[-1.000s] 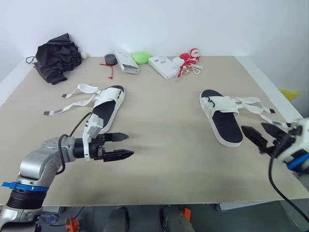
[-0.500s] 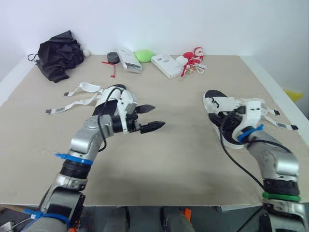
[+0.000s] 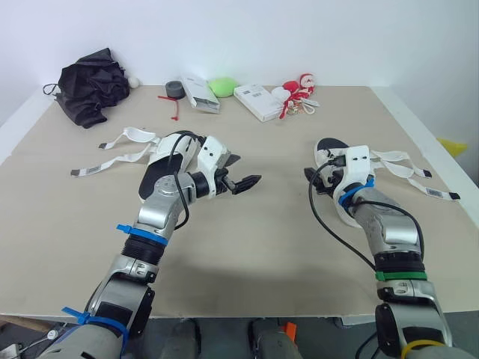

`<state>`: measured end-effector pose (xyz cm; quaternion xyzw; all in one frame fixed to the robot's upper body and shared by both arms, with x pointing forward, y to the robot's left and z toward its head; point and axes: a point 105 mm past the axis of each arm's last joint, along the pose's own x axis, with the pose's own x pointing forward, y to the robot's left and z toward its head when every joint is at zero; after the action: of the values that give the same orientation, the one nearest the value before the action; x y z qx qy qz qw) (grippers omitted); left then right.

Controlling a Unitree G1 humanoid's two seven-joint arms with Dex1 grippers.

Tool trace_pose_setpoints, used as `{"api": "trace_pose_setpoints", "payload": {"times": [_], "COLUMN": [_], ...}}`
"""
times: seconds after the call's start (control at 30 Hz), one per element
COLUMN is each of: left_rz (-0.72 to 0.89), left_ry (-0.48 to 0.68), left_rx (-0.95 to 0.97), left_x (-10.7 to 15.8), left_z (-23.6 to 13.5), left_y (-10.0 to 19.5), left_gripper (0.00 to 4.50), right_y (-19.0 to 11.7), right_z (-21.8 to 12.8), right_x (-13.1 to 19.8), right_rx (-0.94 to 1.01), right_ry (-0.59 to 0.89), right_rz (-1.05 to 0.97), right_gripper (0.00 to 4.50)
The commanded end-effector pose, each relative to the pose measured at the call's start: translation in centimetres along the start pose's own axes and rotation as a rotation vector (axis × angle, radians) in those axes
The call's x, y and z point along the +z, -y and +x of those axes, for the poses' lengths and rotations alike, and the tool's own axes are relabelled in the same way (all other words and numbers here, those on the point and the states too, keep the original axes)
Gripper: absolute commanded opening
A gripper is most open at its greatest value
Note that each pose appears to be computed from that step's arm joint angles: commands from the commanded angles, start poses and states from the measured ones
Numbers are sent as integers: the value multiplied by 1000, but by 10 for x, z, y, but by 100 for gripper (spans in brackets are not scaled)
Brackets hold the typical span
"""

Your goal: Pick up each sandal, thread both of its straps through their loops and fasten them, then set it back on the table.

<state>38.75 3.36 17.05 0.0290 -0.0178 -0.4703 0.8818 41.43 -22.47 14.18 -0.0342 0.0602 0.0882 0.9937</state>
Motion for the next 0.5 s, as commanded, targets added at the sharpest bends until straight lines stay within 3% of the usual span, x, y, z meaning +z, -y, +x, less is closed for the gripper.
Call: {"api": "trace_pose_setpoints", "payload": {"times": [0.03,0.23,0.4,0.5], "left_rz": [38,33,23,42], "left_ry": [61,72,95,77], "left_rx": [17,69,61,-3], "left_x": [21,23,28,27], "left_z": [-1,-15,-27,-43], "left_y": [-4,-16,-19,-16], "left_gripper": [450,450,450,450], "right_y": [7,7,2,-12], "right_z": [2,7,13,15], "right_x": [10,7,6,21], "right_rx": [-12,21,68,203], "right_ry": [50,56,47,76], "right_rz": [-3,2,27,102], "right_gripper": [263,10,10,10]}}
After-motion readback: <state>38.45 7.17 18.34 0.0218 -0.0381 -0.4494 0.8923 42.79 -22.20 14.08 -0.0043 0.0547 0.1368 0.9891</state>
